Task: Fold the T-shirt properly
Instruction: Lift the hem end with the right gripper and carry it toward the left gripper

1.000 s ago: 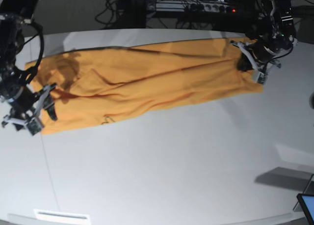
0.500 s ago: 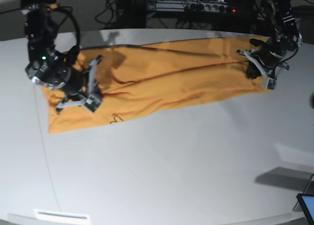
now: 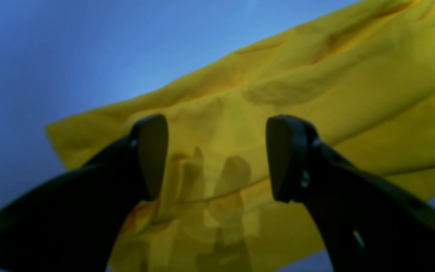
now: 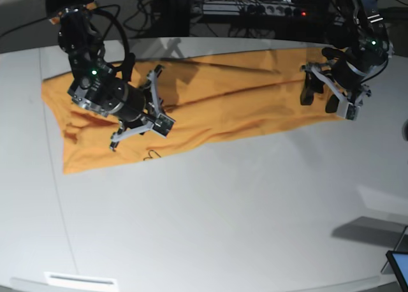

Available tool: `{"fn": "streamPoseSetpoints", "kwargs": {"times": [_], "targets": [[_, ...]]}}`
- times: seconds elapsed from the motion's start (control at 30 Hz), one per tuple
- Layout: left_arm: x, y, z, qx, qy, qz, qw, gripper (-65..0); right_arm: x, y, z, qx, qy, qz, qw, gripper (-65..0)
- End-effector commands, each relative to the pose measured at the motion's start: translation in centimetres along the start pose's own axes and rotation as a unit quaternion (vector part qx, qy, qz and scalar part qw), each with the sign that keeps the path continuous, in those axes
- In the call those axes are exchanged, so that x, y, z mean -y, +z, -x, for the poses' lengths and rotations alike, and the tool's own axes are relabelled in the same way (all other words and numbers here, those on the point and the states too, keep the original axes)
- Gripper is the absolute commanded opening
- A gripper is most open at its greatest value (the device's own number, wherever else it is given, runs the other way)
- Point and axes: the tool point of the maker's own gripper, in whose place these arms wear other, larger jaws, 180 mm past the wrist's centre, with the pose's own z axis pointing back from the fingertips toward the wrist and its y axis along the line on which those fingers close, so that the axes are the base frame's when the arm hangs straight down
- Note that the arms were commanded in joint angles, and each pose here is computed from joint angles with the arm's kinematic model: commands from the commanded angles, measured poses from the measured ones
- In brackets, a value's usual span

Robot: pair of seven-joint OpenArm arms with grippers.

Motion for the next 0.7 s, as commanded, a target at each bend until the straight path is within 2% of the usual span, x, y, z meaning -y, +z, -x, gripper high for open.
{"fn": "streamPoseSetpoints", "kwargs": {"times": [0.0,0.13,0.33,0.47,0.67], "targets": [[-1.1,1.2,-0.7,0.015,-0.005,-0.016,1.000,-24.7,0.0,0.2,-1.9,0.033,0.000,0.000,0.9995,-62.0],[-3.0,2.7,0.0,0.013,0.009,-0.047,0.999,-25.4,-0.7,0.0,-2.9,0.047,-0.009,-0.007,0.9988,-62.0],[-5.3,4.8,1.5,0.000,0.022,-0.087,0.996,-25.5,-3.4,-0.7,-3.8,0.052,0.015,-0.042,0.9976,-62.0],[-6.6,5.7,1.3,0.006,0.028,-0.108,0.994,-25.5,-4.5,-2.0,-2.4,0.029,0.008,-0.065,0.9974,-62.0],[-7.6,4.9,1.9,0.006,0.050,-0.112,0.992,-25.5,-7.3,-5.1,0.2,0.015,-0.020,-0.122,0.9923,-62.1]]}}
